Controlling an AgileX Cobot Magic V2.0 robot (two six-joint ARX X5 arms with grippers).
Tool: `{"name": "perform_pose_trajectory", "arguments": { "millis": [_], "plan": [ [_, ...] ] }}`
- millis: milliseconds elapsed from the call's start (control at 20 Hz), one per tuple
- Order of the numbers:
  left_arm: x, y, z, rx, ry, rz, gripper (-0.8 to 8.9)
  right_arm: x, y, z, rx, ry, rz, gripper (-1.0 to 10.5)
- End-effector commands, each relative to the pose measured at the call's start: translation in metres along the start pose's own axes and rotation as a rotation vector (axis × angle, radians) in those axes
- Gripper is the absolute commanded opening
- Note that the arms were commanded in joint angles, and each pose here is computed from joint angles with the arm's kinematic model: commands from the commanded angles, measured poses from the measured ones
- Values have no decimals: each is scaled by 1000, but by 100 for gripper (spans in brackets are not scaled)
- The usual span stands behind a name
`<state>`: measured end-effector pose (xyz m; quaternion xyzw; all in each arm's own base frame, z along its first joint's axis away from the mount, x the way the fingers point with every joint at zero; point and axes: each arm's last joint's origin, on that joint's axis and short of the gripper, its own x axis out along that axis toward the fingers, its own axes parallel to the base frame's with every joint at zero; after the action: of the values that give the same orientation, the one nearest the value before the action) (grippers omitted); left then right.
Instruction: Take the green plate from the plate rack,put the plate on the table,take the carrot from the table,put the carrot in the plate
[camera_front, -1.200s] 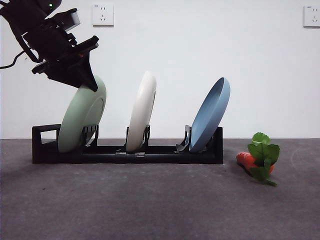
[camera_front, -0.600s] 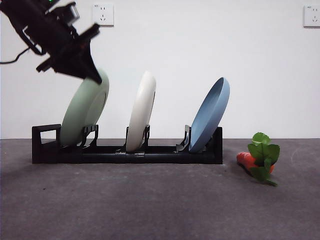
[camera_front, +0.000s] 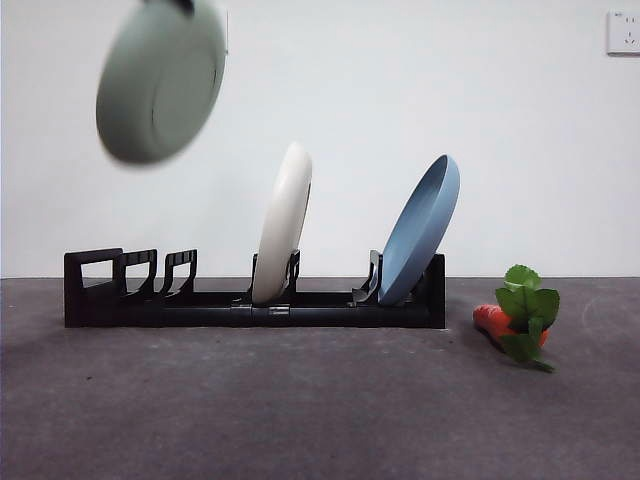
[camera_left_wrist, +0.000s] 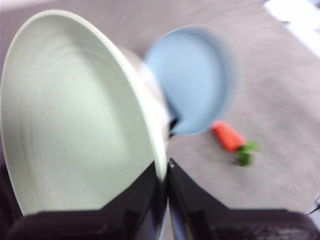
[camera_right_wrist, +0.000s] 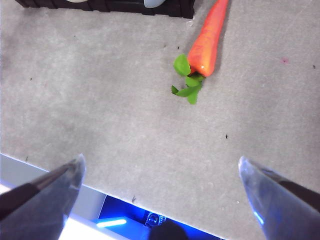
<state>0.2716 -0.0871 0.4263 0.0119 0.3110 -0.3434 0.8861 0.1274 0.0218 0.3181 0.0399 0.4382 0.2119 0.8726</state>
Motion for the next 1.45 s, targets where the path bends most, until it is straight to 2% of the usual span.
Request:
{"name": "perform_pose_trajectory", "arguments": {
  "millis": [50, 200, 350, 500, 650, 800, 1000, 1100, 1250, 1450],
  "plan": [
    [-40, -34, -3, 166, -44, 81, -6, 0, 0, 0, -1, -1, -1, 595],
    [-70, -76, -18, 321, -11, 140, -6, 0, 0, 0, -1, -1, -1, 595],
    [-71, -103, -32, 413, 79, 151, -6, 0, 0, 0, -1, -2, 0, 595],
    [-50, -127, -52, 512, 169, 168, -5, 0, 0, 0, -1, -2, 0, 595],
    [-14, -147, -85, 596, 250, 196, -6, 0, 0, 0, -1, -2, 2, 595],
    [28, -160, -126, 672, 303, 163, -6, 0, 0, 0, -1, -1, 2, 595],
    [79, -169, -174, 800, 356, 191, -6, 0, 0, 0, -1, -1, 2, 595],
    [103, -171, -192, 824, 387, 185, -6, 0, 0, 0, -1, -2, 2, 595],
    [133, -171, -209, 878, 453, 215, -6, 0, 0, 0, -1, -1, 2, 595],
    [169, -174, -228, 905, 516, 203, -6, 0, 0, 0, -1, -1, 3, 595]
  ]
}}
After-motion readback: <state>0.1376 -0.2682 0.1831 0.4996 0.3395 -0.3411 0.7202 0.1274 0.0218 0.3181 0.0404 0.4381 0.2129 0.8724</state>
